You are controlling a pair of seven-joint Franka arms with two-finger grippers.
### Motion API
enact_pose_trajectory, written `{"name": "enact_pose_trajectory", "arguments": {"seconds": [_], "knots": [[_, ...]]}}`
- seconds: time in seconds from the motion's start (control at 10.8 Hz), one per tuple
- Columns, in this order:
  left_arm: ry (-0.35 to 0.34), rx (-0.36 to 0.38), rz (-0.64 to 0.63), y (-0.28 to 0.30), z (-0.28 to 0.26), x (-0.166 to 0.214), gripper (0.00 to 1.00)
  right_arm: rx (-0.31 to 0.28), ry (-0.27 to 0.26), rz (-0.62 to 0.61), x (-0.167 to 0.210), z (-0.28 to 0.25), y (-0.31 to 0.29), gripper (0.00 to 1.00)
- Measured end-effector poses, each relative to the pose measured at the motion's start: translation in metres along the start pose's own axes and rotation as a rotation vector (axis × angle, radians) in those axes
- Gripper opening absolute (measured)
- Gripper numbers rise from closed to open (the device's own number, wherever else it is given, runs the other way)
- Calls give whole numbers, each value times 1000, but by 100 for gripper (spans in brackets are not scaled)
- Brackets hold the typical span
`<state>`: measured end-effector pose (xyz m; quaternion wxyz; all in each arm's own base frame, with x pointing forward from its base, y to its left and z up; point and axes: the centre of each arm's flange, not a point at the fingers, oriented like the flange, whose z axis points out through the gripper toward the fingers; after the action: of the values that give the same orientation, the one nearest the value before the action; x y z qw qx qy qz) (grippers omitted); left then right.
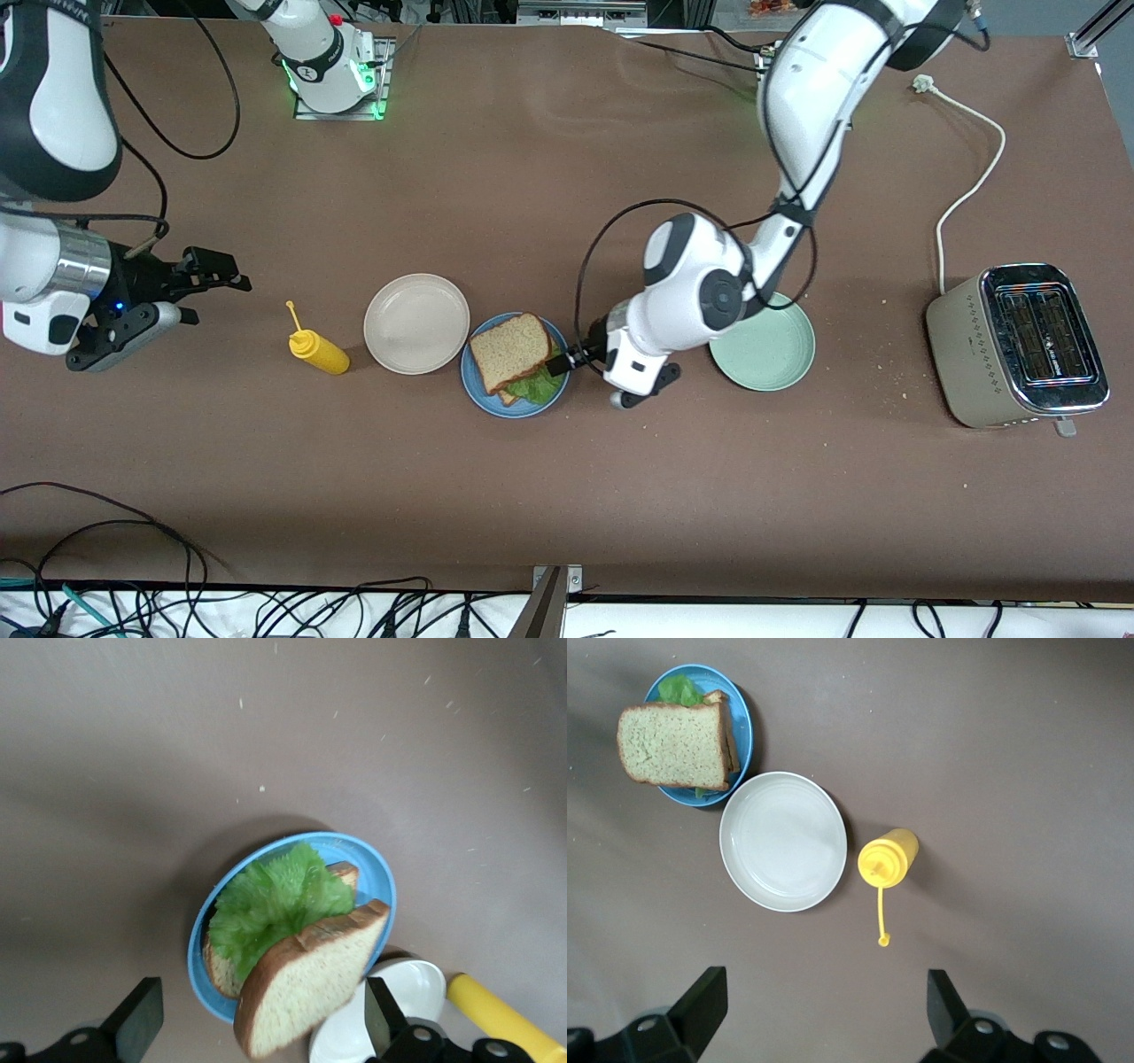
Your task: Make sandwich in blue plate with both arms
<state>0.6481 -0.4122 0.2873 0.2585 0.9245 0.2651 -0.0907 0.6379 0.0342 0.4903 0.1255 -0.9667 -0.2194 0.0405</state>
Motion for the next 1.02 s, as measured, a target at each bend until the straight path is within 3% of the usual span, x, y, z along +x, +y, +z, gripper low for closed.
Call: {"name": "enact_pose_trajectory", "arguments": {"seconds": [0.09,0.28,0.46,0.65,0.74,1.02], "knots": [[9,25,10,0,-37,11,100,-16,1,45,-2,-6,-14,100],[58,164,69,-11,-106,25,100,-27,14,138,-8,-17,-34,100],[69,300,135,-34,-180,35,100,-140,4,184,-13,-32,-57,100],[132,476,235,-59,-245,41,100,-245,-3,194,-14,-40,-82,100],[157,529,278,-67,-272,41,100,-287,-8,199,-14,-40,-90,100],[175,549,296,-107,-355,60,100,-339,-8,252,-12,-37,-95,100]]}}
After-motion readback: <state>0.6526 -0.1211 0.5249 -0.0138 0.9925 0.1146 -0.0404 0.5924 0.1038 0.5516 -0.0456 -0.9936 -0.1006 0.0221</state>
